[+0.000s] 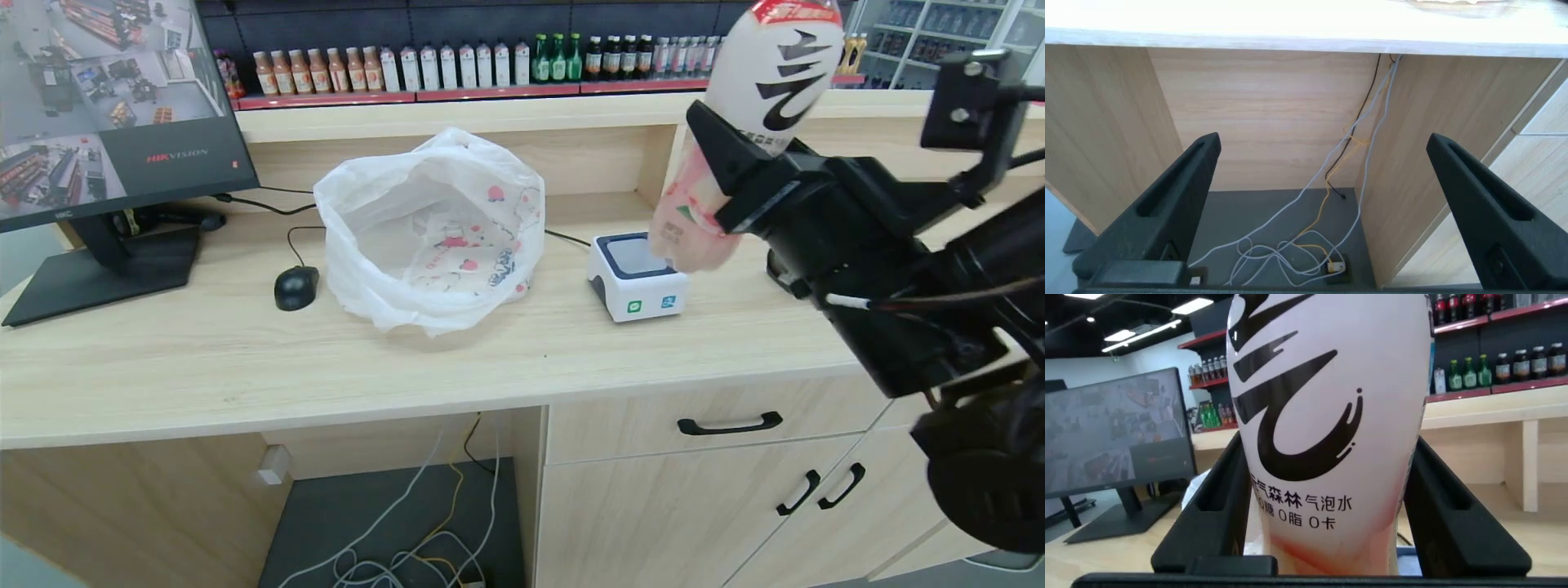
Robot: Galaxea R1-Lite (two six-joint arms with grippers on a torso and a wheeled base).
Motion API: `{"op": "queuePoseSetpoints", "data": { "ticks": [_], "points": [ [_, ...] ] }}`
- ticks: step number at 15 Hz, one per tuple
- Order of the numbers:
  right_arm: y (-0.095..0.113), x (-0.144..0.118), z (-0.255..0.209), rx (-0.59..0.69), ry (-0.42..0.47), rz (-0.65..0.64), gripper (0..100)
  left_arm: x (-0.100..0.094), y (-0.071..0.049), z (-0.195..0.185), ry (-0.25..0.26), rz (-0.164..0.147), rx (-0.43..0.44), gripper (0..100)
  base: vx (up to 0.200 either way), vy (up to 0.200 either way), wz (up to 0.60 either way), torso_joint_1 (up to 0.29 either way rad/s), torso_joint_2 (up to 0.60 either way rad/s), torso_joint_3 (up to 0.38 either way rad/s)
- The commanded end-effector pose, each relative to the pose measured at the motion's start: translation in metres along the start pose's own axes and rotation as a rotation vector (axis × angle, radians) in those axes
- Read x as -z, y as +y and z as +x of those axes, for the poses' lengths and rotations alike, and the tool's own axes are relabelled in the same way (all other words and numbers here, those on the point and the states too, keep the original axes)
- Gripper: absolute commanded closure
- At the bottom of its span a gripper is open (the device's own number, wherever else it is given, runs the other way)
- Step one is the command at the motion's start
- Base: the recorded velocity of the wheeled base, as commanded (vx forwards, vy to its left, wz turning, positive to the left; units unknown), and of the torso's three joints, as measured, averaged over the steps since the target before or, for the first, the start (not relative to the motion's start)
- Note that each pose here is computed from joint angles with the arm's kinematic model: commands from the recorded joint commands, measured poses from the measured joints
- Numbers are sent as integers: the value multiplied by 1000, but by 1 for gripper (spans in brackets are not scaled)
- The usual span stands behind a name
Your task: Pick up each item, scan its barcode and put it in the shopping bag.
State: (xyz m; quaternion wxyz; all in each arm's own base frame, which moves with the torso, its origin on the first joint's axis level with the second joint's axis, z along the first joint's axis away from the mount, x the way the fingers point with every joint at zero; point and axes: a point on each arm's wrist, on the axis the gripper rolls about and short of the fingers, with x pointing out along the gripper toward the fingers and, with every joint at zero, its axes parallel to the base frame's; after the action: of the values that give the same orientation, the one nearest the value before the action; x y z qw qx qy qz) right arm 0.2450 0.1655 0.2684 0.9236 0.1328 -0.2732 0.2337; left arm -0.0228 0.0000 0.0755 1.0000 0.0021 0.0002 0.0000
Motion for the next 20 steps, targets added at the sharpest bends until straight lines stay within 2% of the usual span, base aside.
{"op": "queuePoseSetpoints", "data": {
  "ticks": [1,2,5,7,10,12,20],
  "points": [
    [1,47,33,6,34,-5,100,0,0,0,0,0,0,0,0,0,0,0,0,0],
    [5,53,38,-2,35,2,100,0,0,0,0,0,0,0,0,0,0,0,0,0],
    [3,73,48,10,111,62,100,0,0,0,0,0,0,0,0,0,0,0,0,0],
    [-6,79,55,35,122,105,100,0,0,0,0,0,2,0,0,0,0,0,0,0],
    [-34,78,70,94,68,202,100,0,0,0,0,0,0,0,0,0,0,0,0,0],
    [-43,79,69,120,63,266,100,0,0,0,0,0,0,0,0,0,0,0,0,0],
    [-53,98,76,214,17,571,100,0,0,0,0,0,2,0,0,0,0,0,0,0]
  ]
}}
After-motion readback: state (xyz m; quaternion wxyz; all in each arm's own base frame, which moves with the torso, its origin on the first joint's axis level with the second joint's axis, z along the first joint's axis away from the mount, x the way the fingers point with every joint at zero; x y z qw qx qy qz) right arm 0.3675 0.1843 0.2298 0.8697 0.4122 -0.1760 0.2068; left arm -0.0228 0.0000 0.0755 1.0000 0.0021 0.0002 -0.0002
